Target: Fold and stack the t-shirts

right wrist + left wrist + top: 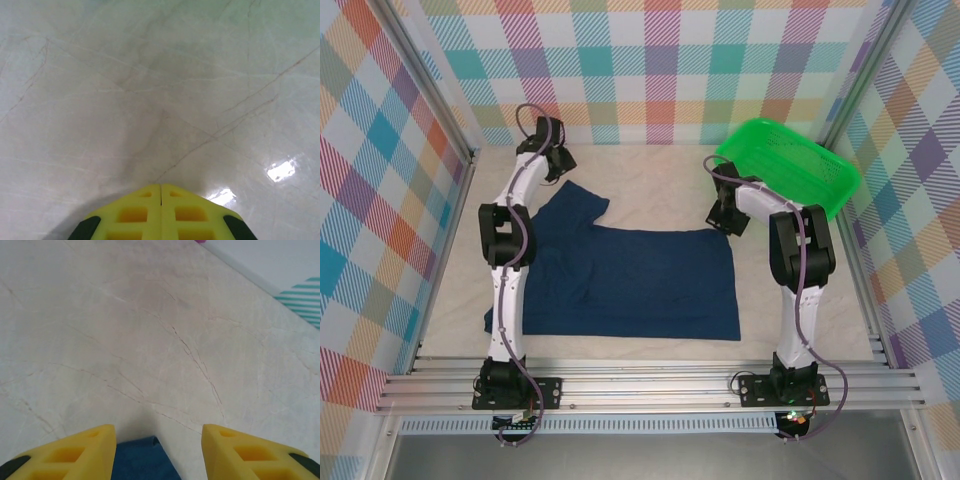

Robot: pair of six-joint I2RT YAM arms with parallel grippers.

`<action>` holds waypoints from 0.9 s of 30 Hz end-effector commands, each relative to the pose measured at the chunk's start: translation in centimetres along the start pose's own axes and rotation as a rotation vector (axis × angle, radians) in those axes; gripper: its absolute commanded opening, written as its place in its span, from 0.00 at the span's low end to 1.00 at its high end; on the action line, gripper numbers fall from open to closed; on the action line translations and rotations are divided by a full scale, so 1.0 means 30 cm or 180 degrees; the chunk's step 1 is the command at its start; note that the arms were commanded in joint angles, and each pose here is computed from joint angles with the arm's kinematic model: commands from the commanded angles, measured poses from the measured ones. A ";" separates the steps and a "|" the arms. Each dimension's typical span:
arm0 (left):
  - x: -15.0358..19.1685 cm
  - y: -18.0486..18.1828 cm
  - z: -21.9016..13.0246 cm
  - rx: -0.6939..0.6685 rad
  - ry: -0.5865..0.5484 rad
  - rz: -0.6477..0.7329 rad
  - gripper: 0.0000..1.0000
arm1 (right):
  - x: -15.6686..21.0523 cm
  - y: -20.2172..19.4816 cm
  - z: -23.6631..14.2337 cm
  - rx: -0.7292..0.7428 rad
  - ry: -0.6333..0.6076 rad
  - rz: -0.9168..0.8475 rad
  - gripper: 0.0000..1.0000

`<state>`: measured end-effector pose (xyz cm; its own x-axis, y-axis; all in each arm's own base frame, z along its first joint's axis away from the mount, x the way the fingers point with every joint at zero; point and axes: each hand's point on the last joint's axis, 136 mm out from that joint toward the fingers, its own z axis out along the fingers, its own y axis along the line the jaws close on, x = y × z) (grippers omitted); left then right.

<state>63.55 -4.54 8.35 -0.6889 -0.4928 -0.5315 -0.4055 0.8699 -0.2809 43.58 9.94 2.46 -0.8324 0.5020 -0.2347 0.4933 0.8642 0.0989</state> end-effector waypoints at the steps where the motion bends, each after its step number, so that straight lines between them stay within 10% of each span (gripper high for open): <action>1: 0.017 0.006 0.033 -0.0193 -0.0028 0.0267 0.48 | 0.020 -0.006 -0.039 -0.0072 0.0059 0.0062 0.00; 14: 0.118 0.061 0.096 -0.0421 0.0254 0.0396 0.40 | 0.043 -0.016 -0.040 -0.0086 0.0117 0.0031 0.00; 27: 0.099 0.060 0.034 -0.0505 0.0218 0.0384 0.00 | 0.044 -0.013 -0.059 -0.0156 0.0084 -0.0079 0.00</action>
<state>61.99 -4.65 3.51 -0.7785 -0.3977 -0.4855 -0.3928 0.9121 -0.1173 42.00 10.24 2.20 -0.8452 0.4972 -0.1959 0.4840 0.8676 0.1138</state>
